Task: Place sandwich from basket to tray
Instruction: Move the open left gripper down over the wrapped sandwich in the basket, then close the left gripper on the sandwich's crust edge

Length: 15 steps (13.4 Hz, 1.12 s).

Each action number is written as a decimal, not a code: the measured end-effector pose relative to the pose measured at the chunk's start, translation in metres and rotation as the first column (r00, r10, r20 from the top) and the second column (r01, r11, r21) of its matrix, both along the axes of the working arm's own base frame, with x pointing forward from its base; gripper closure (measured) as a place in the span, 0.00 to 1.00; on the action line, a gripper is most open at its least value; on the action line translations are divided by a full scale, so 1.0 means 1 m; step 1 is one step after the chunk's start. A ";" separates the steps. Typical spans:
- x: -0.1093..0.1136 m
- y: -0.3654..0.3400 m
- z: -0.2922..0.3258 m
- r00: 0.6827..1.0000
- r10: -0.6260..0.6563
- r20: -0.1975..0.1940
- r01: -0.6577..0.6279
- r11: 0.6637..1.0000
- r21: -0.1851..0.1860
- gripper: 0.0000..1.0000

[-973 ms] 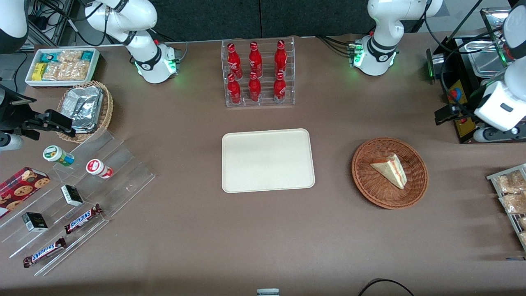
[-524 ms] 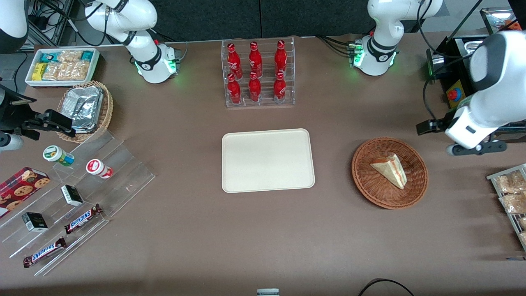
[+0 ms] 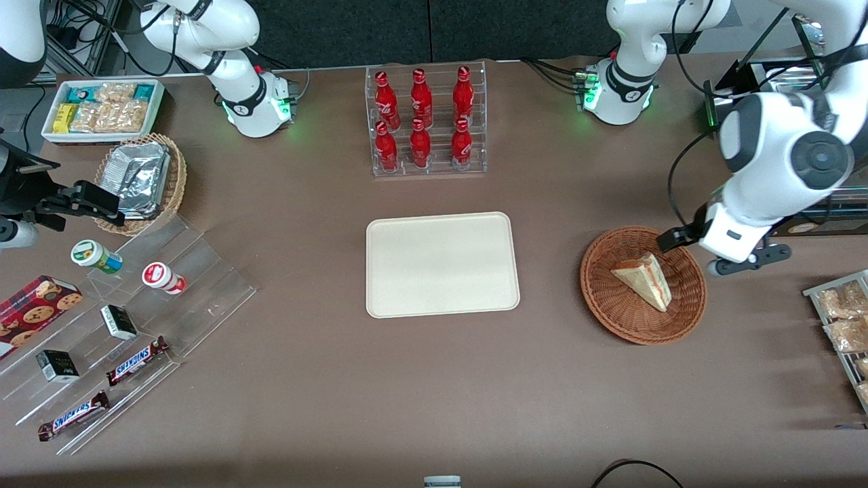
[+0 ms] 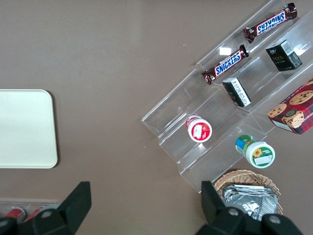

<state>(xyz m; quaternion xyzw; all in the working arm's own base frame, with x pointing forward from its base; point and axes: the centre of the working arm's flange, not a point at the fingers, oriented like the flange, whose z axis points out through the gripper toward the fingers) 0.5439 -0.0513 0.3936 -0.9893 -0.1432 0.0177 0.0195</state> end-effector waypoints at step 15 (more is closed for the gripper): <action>-0.003 -0.006 -0.094 0.949 0.315 0.029 -0.314 0.949 -0.014 0.00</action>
